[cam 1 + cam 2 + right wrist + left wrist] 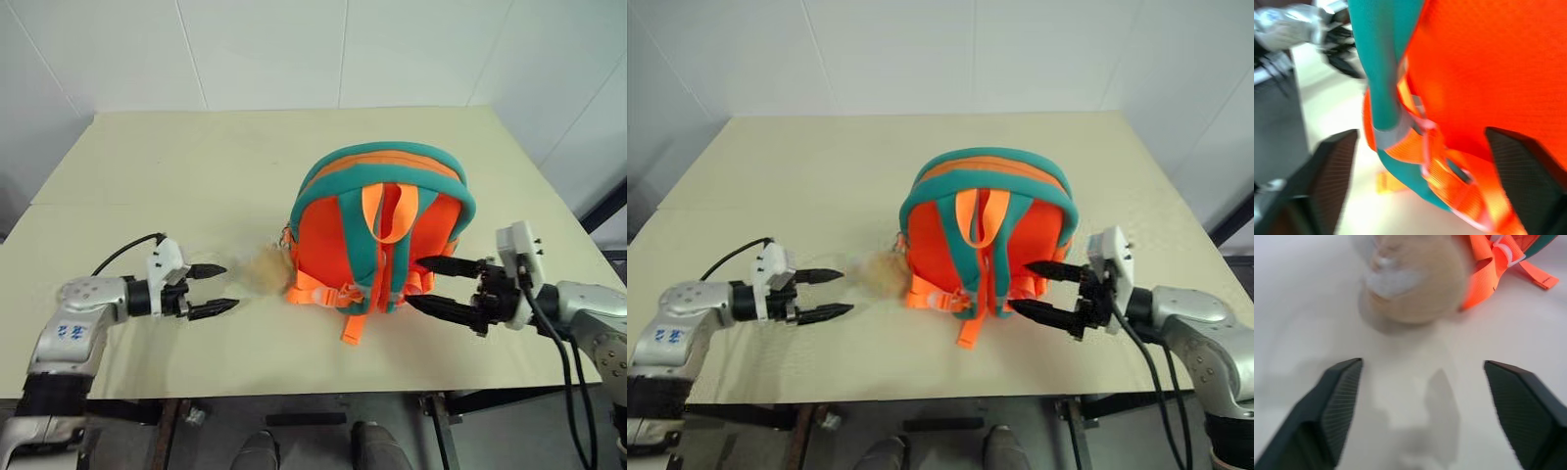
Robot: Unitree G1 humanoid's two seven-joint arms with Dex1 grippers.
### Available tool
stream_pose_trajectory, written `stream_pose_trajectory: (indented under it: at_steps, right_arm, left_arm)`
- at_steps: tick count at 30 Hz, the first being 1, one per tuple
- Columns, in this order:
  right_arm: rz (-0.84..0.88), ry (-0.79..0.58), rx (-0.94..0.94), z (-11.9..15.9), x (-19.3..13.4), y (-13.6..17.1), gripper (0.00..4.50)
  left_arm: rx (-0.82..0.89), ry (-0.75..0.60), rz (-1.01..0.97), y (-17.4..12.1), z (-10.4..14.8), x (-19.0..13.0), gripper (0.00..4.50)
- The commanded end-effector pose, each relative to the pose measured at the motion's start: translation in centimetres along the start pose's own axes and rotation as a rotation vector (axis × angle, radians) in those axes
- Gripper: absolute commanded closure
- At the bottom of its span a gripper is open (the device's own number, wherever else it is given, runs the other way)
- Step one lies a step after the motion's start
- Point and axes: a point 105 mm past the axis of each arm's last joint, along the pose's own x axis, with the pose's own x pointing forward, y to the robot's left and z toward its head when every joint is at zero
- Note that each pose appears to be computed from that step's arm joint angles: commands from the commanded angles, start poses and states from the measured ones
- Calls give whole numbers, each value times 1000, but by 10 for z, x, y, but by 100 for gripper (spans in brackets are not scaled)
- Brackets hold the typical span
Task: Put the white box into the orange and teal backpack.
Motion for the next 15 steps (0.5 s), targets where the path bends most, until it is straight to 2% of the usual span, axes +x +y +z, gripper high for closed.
stream_pose_trajectory:
  at_steps: [1,7,15]
  right_arm:
    - [-57,31,-57,2,-24,-13,0]
    - [-165,60,-147,-5,-41,-49,0]
    - [-190,96,-163,-25,-46,-65,0]
  left_arm:
    - [27,-47,19,-4,17,-11,5]
    - [44,-76,36,-19,15,-10,5]
    - [89,-135,77,-18,28,-8,5]
